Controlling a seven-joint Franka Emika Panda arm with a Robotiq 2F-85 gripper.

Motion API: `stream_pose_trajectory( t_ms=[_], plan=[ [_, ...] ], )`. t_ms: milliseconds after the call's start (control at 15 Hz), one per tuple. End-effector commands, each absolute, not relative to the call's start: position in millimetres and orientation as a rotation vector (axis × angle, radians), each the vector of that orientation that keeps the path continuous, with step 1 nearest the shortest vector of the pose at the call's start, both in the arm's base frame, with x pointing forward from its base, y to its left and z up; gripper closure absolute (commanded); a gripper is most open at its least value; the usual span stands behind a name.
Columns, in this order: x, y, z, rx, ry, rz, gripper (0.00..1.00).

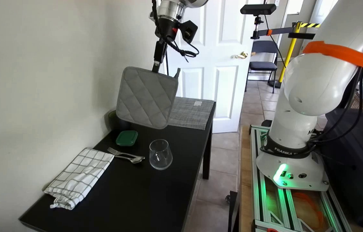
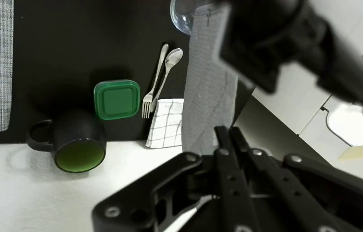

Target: Put the grey pot holder on top of the glass cup.

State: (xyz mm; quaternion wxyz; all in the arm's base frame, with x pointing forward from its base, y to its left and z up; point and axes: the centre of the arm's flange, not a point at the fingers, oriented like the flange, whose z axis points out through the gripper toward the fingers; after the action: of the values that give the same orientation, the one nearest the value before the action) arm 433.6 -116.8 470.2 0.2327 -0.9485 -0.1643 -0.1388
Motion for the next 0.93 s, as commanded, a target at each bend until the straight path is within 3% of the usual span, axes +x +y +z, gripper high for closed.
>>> stream_pose_trajectory(
  t_ms=[0,867],
  plan=[
    [421.0,-102.4,481.0,-2.564,-0.466,-0.418,0.99],
    [435.3,-96.5,487.5,-2.535,-0.471,-0.454,0.95]
  ],
)
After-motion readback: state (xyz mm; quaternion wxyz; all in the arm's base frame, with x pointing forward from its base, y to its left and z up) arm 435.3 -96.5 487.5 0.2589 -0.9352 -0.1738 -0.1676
